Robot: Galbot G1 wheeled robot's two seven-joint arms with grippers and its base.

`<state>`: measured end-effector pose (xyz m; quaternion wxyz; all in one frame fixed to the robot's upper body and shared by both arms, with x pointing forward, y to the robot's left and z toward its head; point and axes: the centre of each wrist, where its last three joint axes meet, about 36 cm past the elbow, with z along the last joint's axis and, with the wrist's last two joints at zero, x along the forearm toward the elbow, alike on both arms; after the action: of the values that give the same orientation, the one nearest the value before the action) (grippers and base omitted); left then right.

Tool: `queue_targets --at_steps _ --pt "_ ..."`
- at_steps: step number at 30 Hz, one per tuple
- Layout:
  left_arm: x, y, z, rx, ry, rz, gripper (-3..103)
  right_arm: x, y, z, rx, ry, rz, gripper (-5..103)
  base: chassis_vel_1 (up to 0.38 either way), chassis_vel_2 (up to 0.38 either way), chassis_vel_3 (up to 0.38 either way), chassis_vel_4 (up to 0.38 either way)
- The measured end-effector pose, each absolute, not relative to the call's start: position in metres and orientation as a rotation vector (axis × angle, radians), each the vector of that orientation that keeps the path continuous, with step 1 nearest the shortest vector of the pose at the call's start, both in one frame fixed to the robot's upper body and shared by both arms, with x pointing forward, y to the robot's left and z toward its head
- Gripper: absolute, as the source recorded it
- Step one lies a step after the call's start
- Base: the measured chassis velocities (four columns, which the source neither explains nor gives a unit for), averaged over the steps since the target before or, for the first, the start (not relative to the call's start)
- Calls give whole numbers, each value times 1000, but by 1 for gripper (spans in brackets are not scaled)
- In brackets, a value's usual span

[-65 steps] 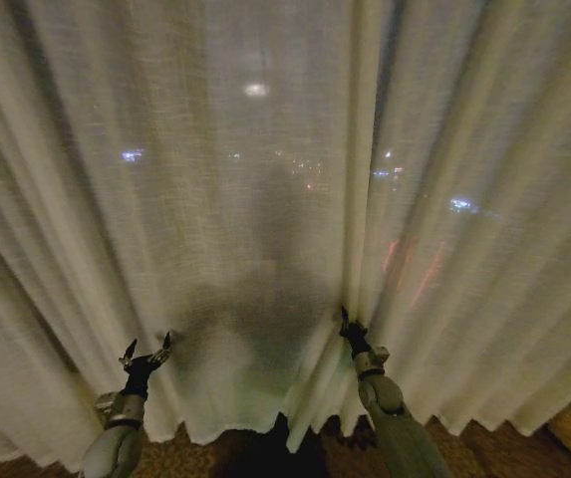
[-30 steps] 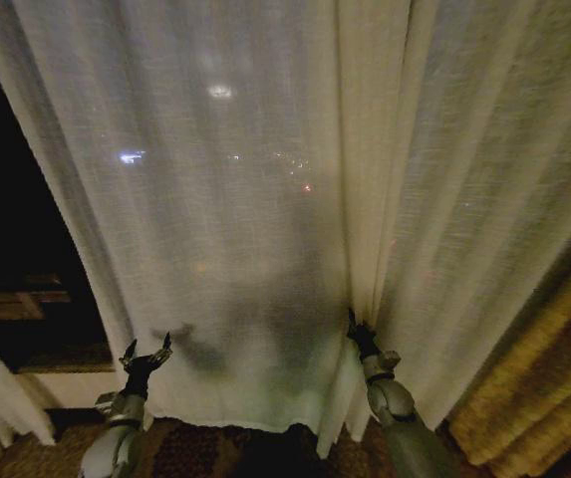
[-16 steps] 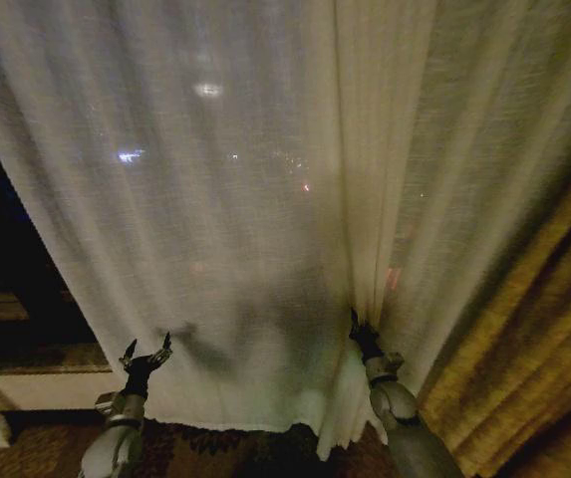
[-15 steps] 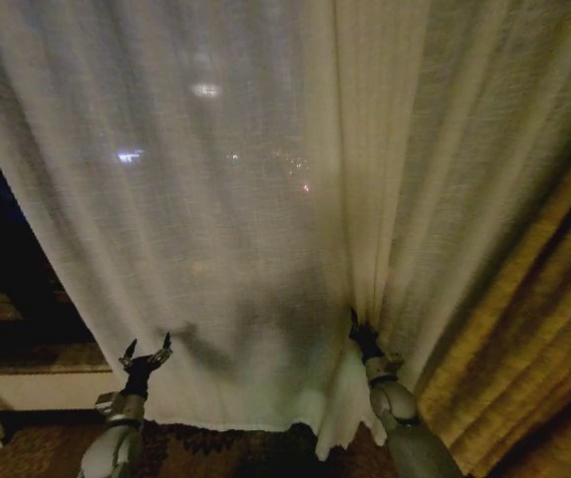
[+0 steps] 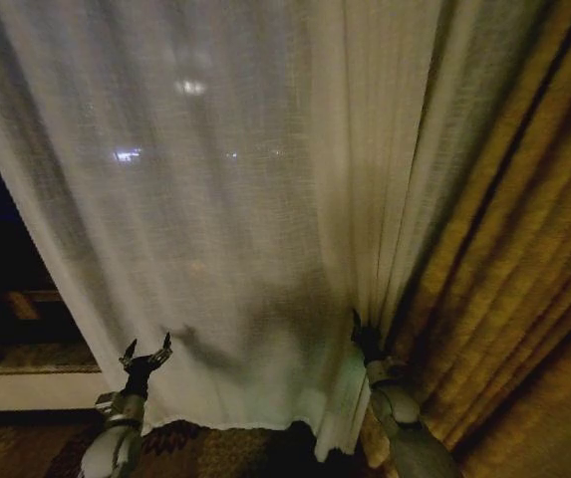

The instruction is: Open the curtains by pulling them apart, changing their state from closed to fully open.

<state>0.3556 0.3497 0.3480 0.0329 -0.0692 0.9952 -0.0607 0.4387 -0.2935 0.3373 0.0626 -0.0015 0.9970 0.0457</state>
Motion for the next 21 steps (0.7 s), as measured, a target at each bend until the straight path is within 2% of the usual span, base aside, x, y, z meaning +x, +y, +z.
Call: queue_targets --at_steps 4,13,21 --pt "356 350 348 -213 3063 -187 100 439 -293 338 3 3011 113 0 -106 -115 123 102" --pt "356 350 348 -215 3062 -185 100 443 -292 338 40 3024 60 0 20 25 -25 -32" --pt "356 350 348 -214 3063 -186 100 460 -317 334 350 3079 -30 0 4 4 -7 -2"
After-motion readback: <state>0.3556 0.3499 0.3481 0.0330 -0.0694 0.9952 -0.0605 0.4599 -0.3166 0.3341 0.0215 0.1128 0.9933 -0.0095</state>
